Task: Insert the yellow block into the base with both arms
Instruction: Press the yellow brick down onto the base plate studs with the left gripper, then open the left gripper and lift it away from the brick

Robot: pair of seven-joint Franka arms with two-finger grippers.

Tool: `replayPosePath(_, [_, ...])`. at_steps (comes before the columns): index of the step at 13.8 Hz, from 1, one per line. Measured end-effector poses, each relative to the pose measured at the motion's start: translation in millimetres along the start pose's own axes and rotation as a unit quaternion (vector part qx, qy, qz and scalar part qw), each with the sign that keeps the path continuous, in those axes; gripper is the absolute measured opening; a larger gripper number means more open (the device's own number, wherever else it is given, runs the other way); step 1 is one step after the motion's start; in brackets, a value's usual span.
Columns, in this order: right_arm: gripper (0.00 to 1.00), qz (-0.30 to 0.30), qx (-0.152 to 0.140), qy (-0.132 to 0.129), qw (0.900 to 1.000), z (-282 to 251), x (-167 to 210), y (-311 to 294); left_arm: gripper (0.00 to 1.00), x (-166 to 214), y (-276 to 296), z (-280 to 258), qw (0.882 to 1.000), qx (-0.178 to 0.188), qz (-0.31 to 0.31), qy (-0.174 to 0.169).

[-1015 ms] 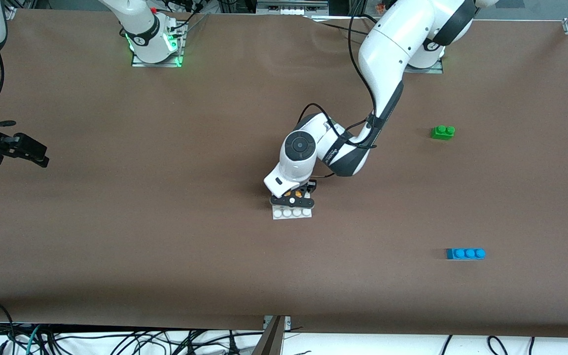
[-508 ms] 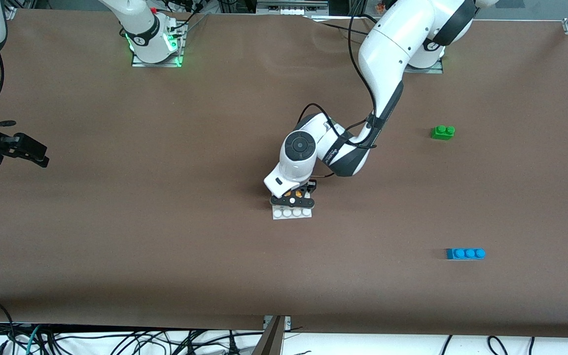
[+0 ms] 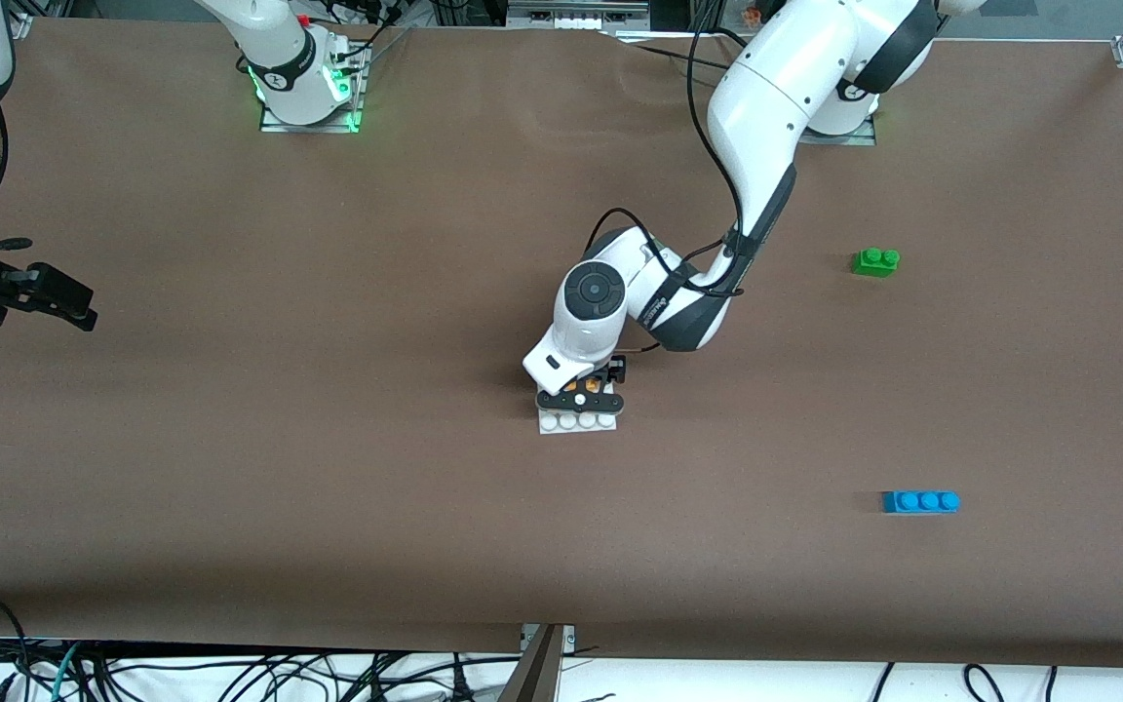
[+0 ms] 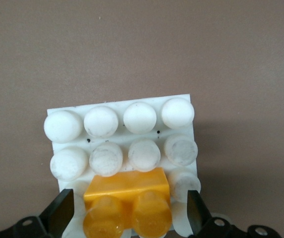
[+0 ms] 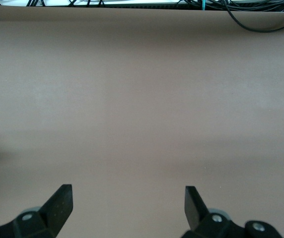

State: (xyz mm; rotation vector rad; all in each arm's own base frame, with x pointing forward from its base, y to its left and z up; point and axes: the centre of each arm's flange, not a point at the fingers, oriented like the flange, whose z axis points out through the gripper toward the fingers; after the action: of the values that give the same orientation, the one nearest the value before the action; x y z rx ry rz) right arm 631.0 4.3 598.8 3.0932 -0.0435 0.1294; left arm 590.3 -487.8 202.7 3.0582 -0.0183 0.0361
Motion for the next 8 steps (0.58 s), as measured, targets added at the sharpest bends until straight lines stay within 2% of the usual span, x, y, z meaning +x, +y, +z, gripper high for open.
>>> replayPosePath(4, [1.00,0.000,0.000,0.000,1.000,0,0,0,1.00,6,5,-32,1.000,0.000,0.000,0.003])
replayPosePath(8, [1.00,-0.001,0.000,0.000,1.000,0,0,0,1.00,4,-5,-103,0.999,0.038,-0.007,-0.026])
